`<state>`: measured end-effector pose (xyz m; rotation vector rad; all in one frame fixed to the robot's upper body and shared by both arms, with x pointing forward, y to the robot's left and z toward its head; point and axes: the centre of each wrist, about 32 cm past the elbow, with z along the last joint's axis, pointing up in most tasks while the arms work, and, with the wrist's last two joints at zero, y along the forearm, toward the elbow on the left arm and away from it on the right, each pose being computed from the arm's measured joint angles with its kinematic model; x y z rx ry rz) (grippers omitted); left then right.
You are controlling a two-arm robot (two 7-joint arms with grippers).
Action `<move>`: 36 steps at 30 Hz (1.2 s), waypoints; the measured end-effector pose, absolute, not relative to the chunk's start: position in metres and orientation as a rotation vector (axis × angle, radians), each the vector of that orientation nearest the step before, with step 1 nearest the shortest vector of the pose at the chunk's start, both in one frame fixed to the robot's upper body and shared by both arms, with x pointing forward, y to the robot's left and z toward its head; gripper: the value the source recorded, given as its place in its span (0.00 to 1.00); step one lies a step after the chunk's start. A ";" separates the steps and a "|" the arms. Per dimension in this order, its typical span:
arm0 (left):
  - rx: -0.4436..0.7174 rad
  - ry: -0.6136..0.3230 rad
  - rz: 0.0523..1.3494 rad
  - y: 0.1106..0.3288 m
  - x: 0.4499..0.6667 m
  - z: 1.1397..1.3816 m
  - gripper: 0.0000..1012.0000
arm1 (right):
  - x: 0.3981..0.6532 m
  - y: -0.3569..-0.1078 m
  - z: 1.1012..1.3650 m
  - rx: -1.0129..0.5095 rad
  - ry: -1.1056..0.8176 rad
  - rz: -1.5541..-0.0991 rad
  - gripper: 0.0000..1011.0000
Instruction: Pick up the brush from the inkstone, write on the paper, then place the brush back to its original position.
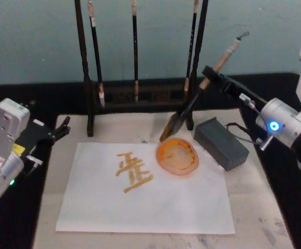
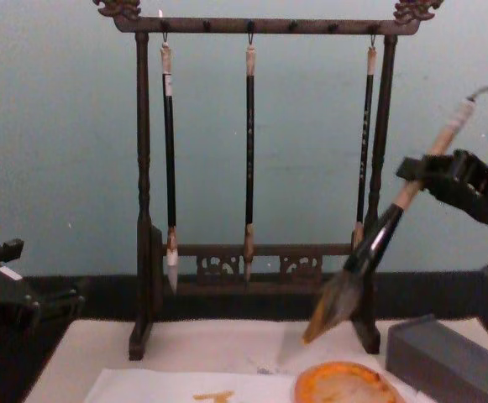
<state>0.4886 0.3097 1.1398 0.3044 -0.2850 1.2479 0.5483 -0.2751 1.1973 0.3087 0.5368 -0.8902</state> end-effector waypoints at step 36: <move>0.305 -0.285 1.248 0.310 0.489 1.140 1.00 | 0.574 -0.201 1.219 0.075 0.319 -0.497 0.17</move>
